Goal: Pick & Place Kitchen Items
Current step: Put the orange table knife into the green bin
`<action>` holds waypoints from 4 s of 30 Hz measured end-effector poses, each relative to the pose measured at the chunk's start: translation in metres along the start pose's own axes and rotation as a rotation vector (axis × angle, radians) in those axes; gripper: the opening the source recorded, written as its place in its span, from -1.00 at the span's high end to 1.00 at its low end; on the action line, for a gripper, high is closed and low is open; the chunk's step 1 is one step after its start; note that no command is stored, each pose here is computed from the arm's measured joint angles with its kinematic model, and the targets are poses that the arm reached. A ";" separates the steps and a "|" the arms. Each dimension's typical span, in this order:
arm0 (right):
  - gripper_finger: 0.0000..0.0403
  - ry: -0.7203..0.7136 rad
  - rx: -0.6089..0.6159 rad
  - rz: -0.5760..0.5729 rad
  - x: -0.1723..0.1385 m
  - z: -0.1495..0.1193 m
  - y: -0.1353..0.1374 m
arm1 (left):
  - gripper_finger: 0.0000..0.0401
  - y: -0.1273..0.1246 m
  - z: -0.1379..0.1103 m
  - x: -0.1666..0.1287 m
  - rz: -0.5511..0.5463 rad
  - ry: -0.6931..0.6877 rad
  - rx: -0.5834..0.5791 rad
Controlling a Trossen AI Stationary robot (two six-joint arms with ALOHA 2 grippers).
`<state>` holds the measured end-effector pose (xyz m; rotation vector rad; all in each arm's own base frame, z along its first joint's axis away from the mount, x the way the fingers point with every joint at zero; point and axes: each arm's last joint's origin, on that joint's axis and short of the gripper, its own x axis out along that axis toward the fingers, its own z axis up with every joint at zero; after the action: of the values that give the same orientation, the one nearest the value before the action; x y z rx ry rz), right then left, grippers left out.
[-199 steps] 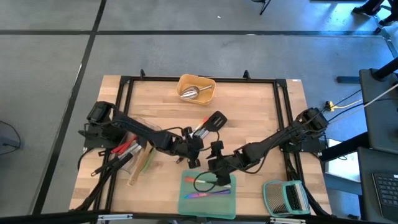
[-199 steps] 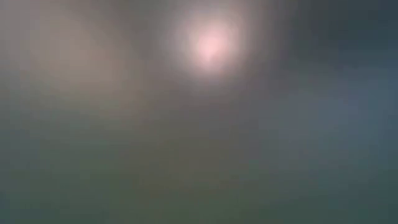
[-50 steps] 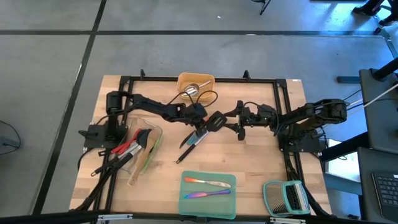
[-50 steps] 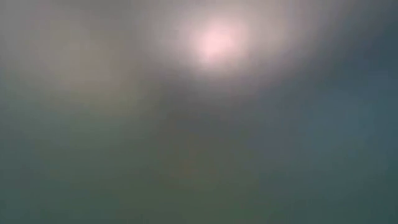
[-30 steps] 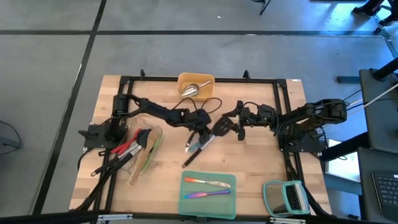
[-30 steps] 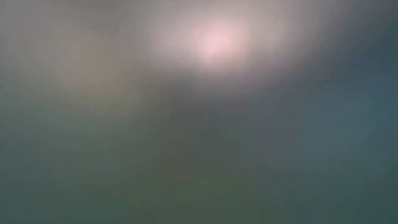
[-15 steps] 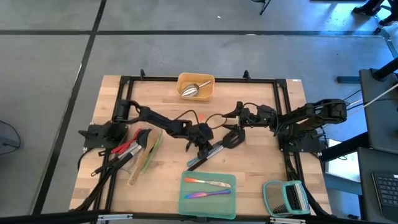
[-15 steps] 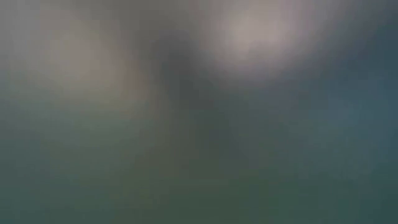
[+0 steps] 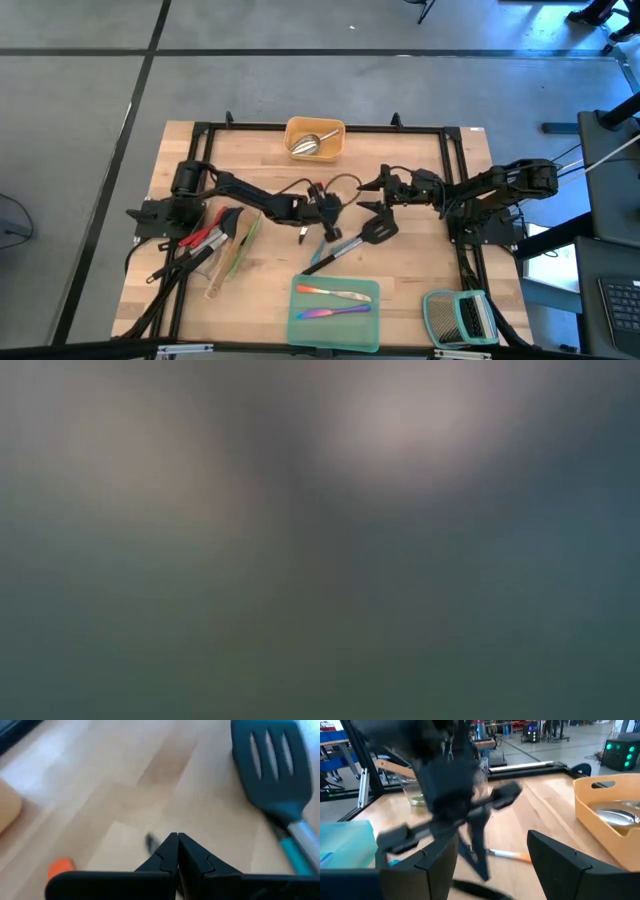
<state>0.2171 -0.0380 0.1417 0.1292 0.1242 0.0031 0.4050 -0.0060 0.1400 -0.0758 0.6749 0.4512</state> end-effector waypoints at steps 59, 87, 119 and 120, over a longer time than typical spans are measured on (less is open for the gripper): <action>-0.19 0.081 0.010 -0.007 0.000 -0.008 -0.001 | 0.08 0.056 -0.013 0.001 0.215 0.167 -0.339; -0.19 0.057 -0.014 -0.005 0.001 -0.004 -0.001 | 0.64 0.071 -0.031 0.009 -0.129 0.233 0.013; -0.19 0.087 -0.044 -0.005 0.001 -0.007 -0.001 | 0.55 0.047 -0.028 0.005 -0.243 0.140 0.211; -0.19 0.088 -0.044 -0.005 0.001 -0.007 -0.001 | 0.53 0.049 -0.028 0.006 -0.236 0.139 0.214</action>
<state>0.2173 -0.0379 0.1343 0.0853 0.2117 0.0062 0.3719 0.0341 0.1184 0.0159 0.8364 0.1457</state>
